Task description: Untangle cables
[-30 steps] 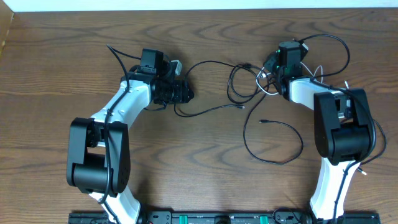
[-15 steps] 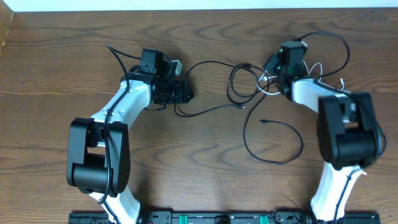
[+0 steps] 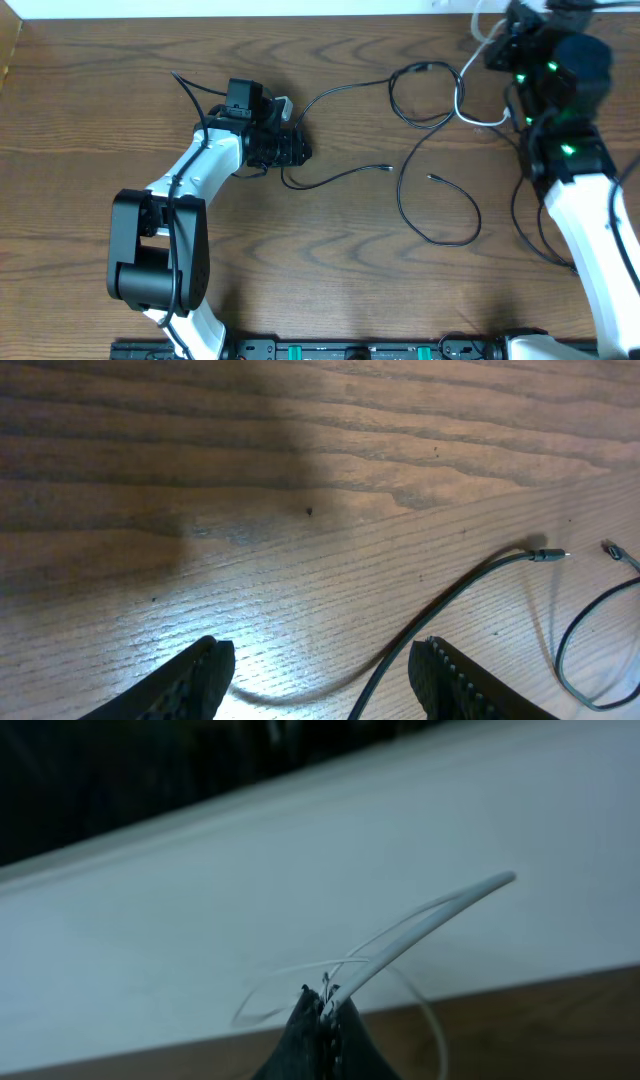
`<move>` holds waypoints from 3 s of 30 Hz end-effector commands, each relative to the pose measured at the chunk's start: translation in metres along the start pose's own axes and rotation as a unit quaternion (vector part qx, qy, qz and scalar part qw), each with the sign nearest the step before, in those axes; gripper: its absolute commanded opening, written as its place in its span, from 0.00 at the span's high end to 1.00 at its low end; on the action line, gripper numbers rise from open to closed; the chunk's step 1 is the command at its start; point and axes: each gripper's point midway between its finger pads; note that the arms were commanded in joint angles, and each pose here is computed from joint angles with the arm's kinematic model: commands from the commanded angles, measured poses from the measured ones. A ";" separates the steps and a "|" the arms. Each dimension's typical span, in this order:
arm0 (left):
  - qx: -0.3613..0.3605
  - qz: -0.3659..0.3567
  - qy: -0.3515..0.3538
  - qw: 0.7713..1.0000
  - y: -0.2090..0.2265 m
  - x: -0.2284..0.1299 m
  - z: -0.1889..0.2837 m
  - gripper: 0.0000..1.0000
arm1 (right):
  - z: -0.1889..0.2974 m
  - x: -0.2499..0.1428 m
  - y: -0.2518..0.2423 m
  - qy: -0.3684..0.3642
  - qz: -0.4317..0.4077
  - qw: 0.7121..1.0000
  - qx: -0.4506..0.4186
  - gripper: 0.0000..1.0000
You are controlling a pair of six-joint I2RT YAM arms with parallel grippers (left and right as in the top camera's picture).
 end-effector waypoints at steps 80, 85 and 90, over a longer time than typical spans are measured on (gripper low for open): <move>-0.046 -0.013 -0.007 0.999 -0.018 0.000 0.010 0.28 | -0.002 -0.256 -0.167 0.428 -0.070 0.901 -0.006 0.01; -0.058 -0.044 -0.062 0.995 -0.043 0.018 0.050 0.03 | -0.015 -0.248 -0.119 0.434 -0.037 0.899 0.047 0.01; -0.066 -0.085 -0.134 0.985 -0.066 0.040 0.091 0.02 | -0.026 -0.234 -0.048 0.421 -0.003 0.894 0.156 0.01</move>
Point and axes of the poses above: each gripper's point midway between its finger pads, its own z axis back along the fingers, its own y axis along the line the jaws close on, x = y × z, and after that the axes turned 2 degrees about -z, right-handed
